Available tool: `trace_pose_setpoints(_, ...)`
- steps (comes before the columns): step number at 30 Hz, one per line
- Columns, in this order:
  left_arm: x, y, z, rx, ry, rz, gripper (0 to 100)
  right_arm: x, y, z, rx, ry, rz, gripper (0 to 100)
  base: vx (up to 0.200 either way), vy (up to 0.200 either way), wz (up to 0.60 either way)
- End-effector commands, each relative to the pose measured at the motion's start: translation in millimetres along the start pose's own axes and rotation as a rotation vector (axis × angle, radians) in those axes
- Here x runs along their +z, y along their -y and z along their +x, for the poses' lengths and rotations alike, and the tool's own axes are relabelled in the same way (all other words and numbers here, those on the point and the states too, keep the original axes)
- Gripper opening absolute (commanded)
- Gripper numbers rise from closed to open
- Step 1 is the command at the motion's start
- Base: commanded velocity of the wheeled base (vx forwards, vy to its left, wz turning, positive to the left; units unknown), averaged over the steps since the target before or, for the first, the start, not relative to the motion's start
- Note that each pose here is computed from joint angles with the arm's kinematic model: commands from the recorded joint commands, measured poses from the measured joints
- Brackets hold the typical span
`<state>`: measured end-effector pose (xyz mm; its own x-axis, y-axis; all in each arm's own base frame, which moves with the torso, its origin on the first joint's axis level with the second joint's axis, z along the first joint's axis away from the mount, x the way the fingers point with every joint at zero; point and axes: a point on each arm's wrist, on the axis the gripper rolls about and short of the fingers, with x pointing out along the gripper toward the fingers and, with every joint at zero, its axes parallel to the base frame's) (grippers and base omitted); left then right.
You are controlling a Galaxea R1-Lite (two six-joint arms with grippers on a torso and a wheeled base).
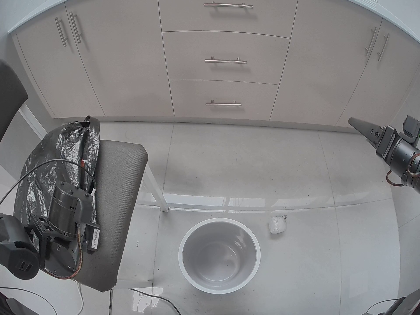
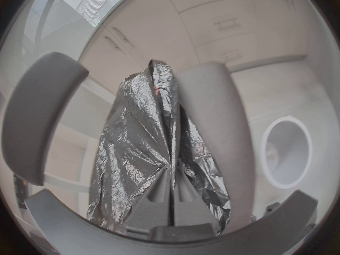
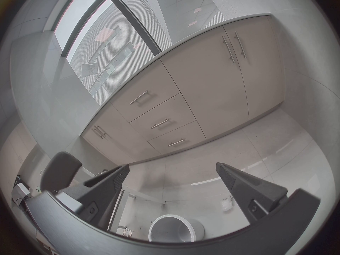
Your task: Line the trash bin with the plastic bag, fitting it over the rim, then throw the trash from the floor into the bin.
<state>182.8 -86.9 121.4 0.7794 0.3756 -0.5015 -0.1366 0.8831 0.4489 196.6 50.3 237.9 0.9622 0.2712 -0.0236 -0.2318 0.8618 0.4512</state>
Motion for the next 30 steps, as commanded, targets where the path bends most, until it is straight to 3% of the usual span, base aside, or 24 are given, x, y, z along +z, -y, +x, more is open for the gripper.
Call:
trace_pose_setpoints(1,14.6,5.4,-22.4,-0.215,0.151,-0.017,0,-0.7,-0.2,-0.7,0.002,-0.002,0.0,100,0.0,0.0,0.0)
trace_pose_setpoints(3,19.4,4.7,-35.1,-0.333,0.226,0.016,0,-0.3,-0.5,-1.9,0.004,0.001,-0.001,100,0.0,0.0,0.0)
trace_pose_setpoints(4,24.6,1.5,-47.4,-0.456,0.309,0.05,0,-1.1,-0.4,-2.4,0.004,-0.003,-0.001,100,0.0,0.0,0.0)
trace_pose_setpoints(5,24.6,1.5,-47.4,-0.456,0.309,0.05,0,-1.1,-0.4,-2.4,0.004,-0.003,-0.001,100,0.0,0.0,0.0)
trace_pose_setpoints(7,35.5,-11.7,-72.5,-0.7,0.5,0.121,0,-6.0,1.6,-4.5,-0.003,-0.019,-0.003,100,0.0,0.0,0.0)
trace_pose_setpoints(9,37.0,-18.0,-84.0,-0.781,0.571,0.141,0,-9.1,2.5,-6.7,-0.004,-0.028,-0.007,100,0.0,0.0,0.0)
trace_pose_setpoints(10,37.0,-18.0,-84.0,-0.781,0.571,0.141,0,-9.1,2.5,-6.7,-0.004,-0.028,-0.007,100,0.0,0.0,0.0)
trace_pose_setpoints(11,32.7,-19.5,-94.9,-0.861,0.613,0.161,0,-10.4,1.0,-9.2,0.008,-0.032,-0.009,100,0.0,0.0,0.0)
trace_pose_setpoints(13,24.6,-16.7,-102.3,-0.958,0.632,0.199,0,-12.0,-2.5,-10.0,0.037,-0.045,-0.009,100,0.0,0.0,0.0)
trace_pose_setpoints(14,24.6,-16.7,-102.3,-0.958,0.632,0.199,0,-12.0,-2.5,-10.0,0.037,-0.045,-0.009,100,0.0,0.0,0.0)
trace_pose_setpoints(15,17.9,-15.3,-107.7,-1.062,0.653,0.232,0,-13.6,-5.3,-11.8,0.075,-0.063,-0.01,100,0.0,0.0,0.0)
trace_pose_setpoints(16,17.2,-15.3,-108.9,-1.085,0.658,0.238,0,-14.2,-5.8,-12.7,0.085,-0.067,-0.01,100,0.0,0.0,0.0)
trace_pose_setpoints(17,14.6,-15.9,-114.2,-1.175,0.682,0.258,0,-16.4,-8.2,-17.5,0.126,-0.085,-0.007,100,0.0,0.0,0.0)
trace_pose_setpoints(19,11.0,-17.5,-119.5,-1.265,0.707,0.278,0,-21.0,-10.7,-24.0,0.191,-0.121,-0.007,100,0.0,0.0,0.0)
trace_pose_setpoints(22,8.0,-18.2,-125.3,-1.345,0.727,0.299,0,-23.5,-12.7,-28.7,0.265,-0.157,-0.005,100,0.0,0.0,0.0)
trace_pose_setpoints(24,0.8,-16.7,-133.6,-1.452,0.745,0.34,0,-28.4,-13.6,-28.1,0.328,-0.211,-0.002,100,0.0,0.0,0.0)
trace_pose_setpoints(30,-12.8,-7.7,-146.7,-1.614,0.756,0.434,0,-55.5,-23.9,-7.8,0.391,-0.358,-0.006,100,0.0,0.0,0.0)
